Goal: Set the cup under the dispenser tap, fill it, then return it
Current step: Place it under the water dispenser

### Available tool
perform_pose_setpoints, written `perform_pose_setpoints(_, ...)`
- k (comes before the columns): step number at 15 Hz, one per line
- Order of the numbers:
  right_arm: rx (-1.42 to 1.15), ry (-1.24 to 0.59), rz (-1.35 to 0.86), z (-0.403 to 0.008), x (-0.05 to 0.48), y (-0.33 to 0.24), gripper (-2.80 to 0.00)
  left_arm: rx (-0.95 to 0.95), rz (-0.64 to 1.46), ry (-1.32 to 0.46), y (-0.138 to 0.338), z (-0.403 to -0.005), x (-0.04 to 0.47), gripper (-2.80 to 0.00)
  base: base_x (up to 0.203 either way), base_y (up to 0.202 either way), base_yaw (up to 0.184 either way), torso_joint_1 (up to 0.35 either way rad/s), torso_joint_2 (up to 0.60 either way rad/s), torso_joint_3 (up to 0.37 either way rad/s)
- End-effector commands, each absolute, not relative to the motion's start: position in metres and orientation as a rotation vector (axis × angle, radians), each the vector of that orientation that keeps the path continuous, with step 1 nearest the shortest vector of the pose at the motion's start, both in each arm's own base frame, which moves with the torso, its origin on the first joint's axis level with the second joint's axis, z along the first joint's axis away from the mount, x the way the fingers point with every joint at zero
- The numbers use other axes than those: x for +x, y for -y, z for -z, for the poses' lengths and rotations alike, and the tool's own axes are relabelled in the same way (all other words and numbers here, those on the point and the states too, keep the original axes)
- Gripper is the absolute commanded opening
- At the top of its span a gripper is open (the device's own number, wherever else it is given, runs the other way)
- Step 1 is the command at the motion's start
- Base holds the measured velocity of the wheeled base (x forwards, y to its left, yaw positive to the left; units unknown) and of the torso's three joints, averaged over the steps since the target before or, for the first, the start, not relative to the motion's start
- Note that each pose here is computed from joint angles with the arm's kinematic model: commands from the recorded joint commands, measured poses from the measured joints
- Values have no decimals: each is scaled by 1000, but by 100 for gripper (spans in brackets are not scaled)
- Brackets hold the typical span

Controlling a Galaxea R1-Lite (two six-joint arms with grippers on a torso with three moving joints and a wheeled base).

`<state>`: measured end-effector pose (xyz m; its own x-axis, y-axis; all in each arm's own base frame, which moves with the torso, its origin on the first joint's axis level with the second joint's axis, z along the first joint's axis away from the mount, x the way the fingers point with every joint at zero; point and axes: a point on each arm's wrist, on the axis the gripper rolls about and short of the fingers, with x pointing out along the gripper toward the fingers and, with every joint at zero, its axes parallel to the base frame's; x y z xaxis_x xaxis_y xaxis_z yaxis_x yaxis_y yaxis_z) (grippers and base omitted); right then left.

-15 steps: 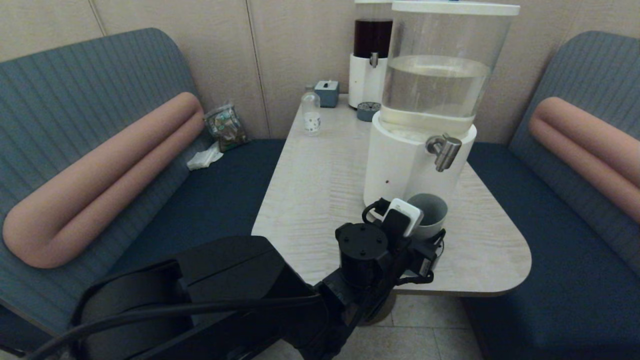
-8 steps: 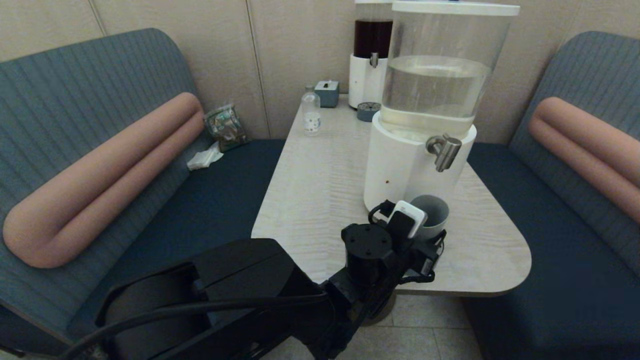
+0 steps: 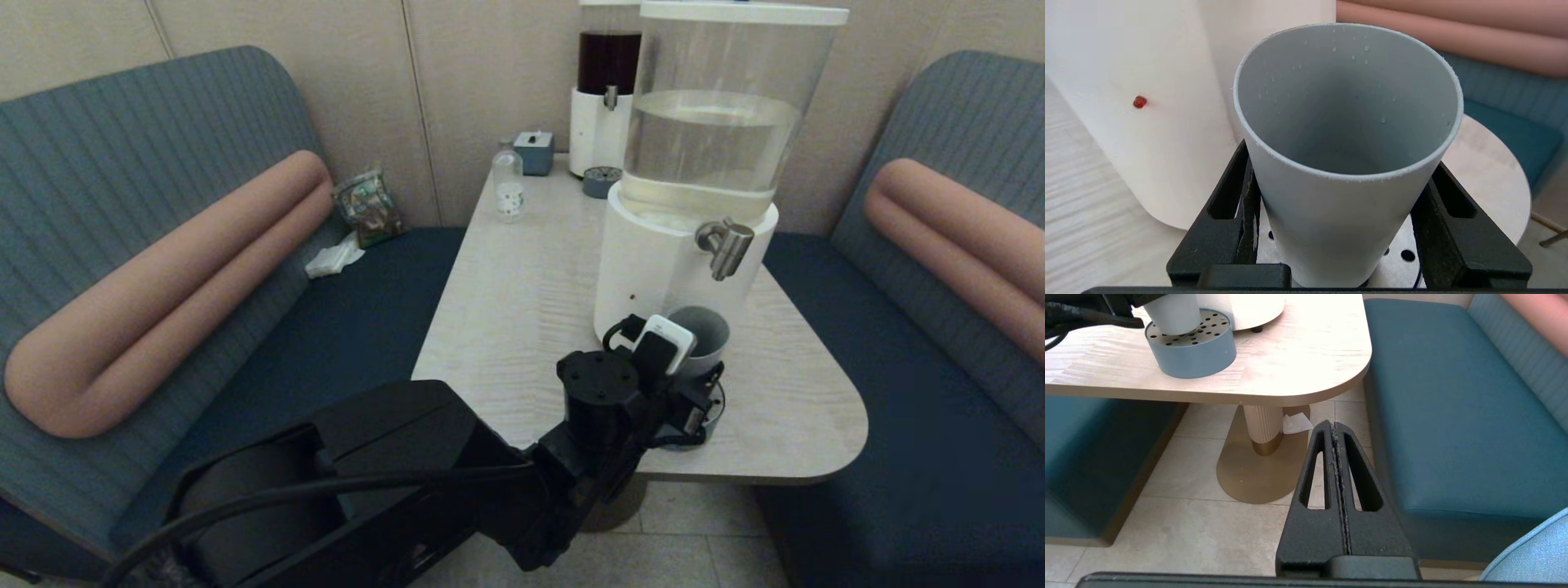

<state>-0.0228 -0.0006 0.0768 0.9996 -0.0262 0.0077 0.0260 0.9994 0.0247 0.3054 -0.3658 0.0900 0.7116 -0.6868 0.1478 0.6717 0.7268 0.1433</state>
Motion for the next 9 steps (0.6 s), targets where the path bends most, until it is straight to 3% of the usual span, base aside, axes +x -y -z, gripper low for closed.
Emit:
perform_pose_setpoints(1, 25, 7, 26, -77, -23, 1, -280, 74, 752, 210, 367, -93, 306, -280, 0, 0, 0, 0, 0, 0)
perform_pose_setpoints(9, 25, 7, 25, -77, -23, 1, -280, 79, 738, 210, 367, -91, 316, -280, 0, 0, 0, 0, 0, 0)
